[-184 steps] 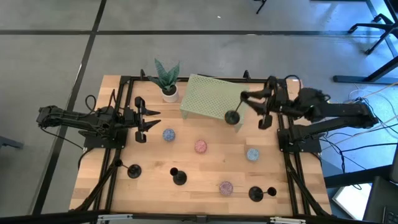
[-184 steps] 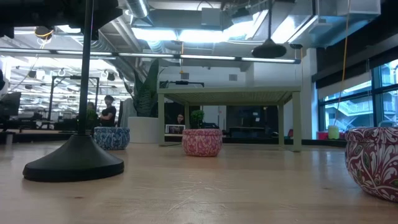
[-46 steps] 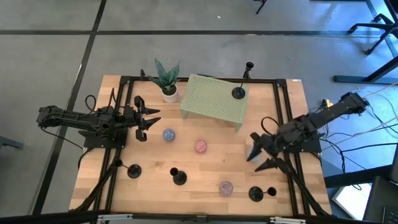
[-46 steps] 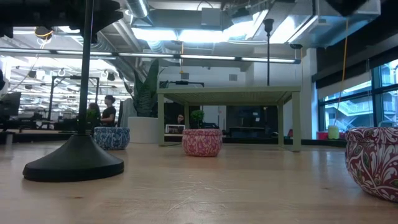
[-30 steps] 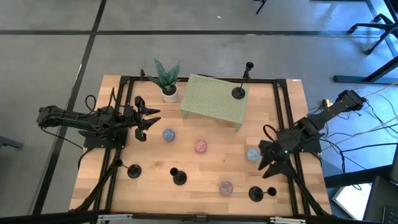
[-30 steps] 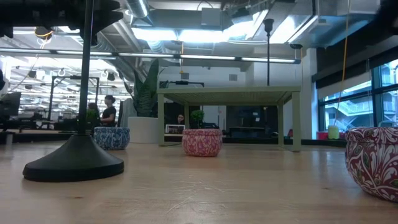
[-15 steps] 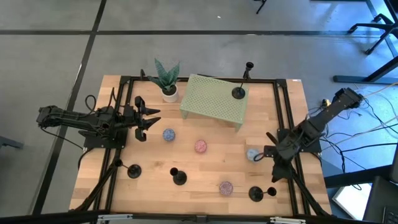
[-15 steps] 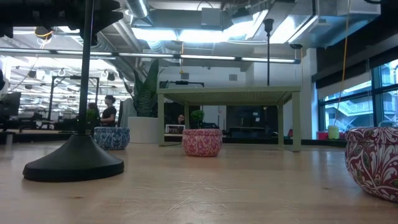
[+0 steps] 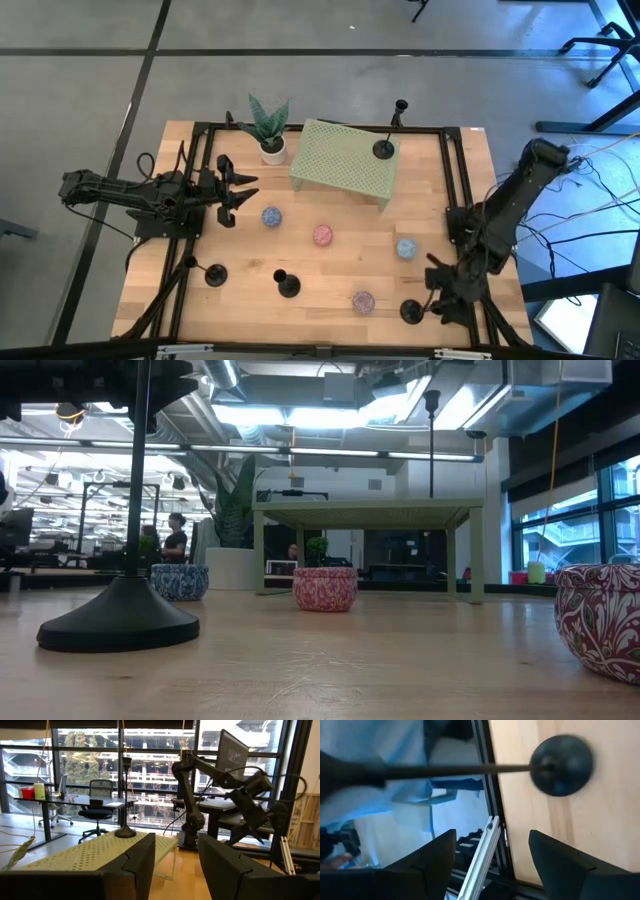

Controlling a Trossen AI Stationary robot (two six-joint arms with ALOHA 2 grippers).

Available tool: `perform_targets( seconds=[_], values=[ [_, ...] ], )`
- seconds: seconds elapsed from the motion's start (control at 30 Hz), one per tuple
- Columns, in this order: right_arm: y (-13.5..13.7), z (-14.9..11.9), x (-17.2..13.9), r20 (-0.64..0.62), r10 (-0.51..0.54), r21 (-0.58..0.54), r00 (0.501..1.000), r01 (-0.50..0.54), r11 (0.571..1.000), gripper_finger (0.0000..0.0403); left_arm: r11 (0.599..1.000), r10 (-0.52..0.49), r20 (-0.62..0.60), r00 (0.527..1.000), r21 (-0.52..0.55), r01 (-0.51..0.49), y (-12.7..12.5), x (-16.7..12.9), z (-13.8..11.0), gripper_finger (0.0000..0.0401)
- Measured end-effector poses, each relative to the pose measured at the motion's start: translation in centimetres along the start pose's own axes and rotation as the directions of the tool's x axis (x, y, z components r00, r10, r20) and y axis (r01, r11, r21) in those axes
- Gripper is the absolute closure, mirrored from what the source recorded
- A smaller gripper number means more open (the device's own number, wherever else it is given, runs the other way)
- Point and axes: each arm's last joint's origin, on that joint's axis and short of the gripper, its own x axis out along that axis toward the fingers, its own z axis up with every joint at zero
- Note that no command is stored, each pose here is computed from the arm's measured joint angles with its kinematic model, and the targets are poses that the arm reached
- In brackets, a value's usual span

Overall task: Pick & Place candle stick holders
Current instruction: Put the black candle holder on the shelf aligned with the other black candle holder

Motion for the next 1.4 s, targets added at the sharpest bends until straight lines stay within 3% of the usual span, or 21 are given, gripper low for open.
perform_targets(
  seconds=[0.3, 0.43, 0.8, 1.4],
  values=[
    [0.0, 0.3, 3.4, 0.029, -0.053, -0.013, 0.998, 0.053, 0.998, 0.0148, 1.000, 0.000, -0.006, 1.000, 0.019, 0.000, 0.0, 0.1, -0.1, 0.0256],
    [-0.1, 0.2, 3.5, 0.053, -0.075, -0.014, 0.996, 0.076, 0.997, 0.0148, 1.000, 0.001, -0.006, 1.000, 0.020, 0.000, 0.0, 0.1, -0.1, 0.0256],
    [-0.2, -0.5, 3.5, 0.341, -0.157, -0.047, 0.927, 0.183, 0.982, 0.0148, 1.000, -0.002, -0.006, 1.000, 0.020, 0.002, 0.0, 0.1, -0.1, 0.0256],
    [0.0, -0.8, 3.4, 0.479, -0.158, -0.015, 0.864, 0.187, 0.982, 0.0148, 1.000, -0.002, -0.006, 1.000, 0.020, 0.002, 0.0, 0.1, -0.1, 0.0256]
  ],
)
